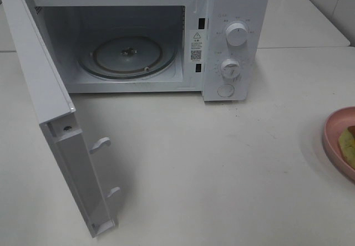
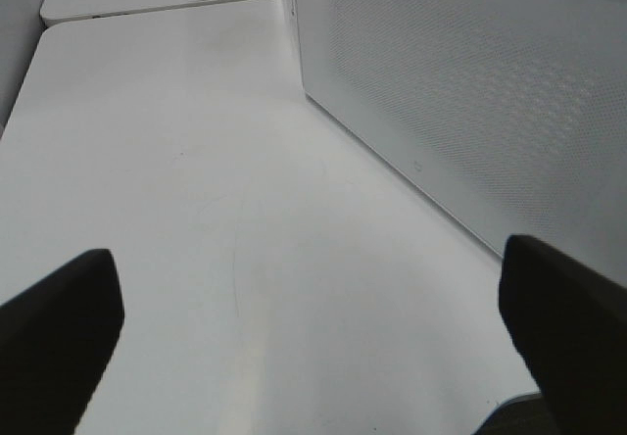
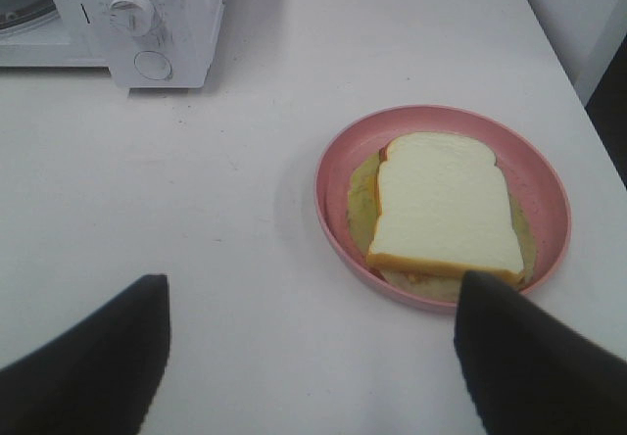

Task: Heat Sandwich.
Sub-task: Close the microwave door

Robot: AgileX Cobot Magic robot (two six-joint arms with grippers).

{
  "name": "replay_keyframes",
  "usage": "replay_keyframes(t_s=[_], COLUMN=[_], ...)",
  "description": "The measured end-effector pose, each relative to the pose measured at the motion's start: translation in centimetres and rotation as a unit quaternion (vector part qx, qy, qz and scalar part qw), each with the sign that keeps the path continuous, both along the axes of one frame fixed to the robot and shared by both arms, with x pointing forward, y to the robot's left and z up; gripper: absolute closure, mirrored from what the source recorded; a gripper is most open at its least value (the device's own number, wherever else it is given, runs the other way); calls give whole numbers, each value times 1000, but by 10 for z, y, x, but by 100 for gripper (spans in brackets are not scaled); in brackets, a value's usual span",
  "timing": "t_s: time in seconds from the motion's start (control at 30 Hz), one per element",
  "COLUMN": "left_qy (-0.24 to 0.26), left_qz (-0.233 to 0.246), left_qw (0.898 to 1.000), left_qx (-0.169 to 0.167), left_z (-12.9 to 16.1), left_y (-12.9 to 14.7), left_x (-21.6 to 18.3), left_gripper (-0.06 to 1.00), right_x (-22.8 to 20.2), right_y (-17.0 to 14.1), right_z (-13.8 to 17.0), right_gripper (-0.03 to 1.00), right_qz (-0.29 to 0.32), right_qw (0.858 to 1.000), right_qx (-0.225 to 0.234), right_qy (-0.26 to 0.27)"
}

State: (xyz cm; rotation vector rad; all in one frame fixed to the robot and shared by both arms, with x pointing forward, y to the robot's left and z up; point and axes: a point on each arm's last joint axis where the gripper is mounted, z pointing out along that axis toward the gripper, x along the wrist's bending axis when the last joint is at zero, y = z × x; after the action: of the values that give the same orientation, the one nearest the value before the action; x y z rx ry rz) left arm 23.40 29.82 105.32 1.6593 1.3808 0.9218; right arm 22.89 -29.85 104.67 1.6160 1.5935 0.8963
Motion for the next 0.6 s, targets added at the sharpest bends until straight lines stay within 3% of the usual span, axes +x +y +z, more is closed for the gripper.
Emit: replay_keyframes(t_s=[0.2, 0.33, 0.4, 0.43, 0.47, 0.53, 0.57, 0.6], left_qy=[-2, 10, 15, 19, 19, 27, 40, 46], left_qz=[1, 2, 3, 3, 3, 4, 5, 5], left_qw=[1000, 1000, 1000, 1000, 1000, 1000, 999, 999], left_qx=[-2, -1, -1, -1, -1, -1, 1, 1], left_z=[10, 13, 14, 15, 15, 16, 15, 14], left_y=[-1, -2, -2, -3, -3, -4, -4, -4], left_x=[11, 26, 33, 41, 41, 49, 58, 62], left_gripper=[-2, 6, 15, 25, 25, 36, 42, 55], right_x=[0, 0, 0, 0, 0, 0, 0, 0], right_y=[0, 0, 0, 0, 0, 0, 0, 0], right_z=[0, 0, 0, 0, 0, 0, 0, 0], right_gripper=[20, 20, 20, 20, 20, 20, 20, 20], right_qz=[0, 0, 0, 0, 0, 0, 0, 0], right_qw=[1000, 1000, 1000, 1000, 1000, 1000, 1000, 1000], right_qx=[0, 0, 0, 0, 0, 0, 0, 0], right_qy=[0, 0, 0, -1, -1, -1, -1, -1])
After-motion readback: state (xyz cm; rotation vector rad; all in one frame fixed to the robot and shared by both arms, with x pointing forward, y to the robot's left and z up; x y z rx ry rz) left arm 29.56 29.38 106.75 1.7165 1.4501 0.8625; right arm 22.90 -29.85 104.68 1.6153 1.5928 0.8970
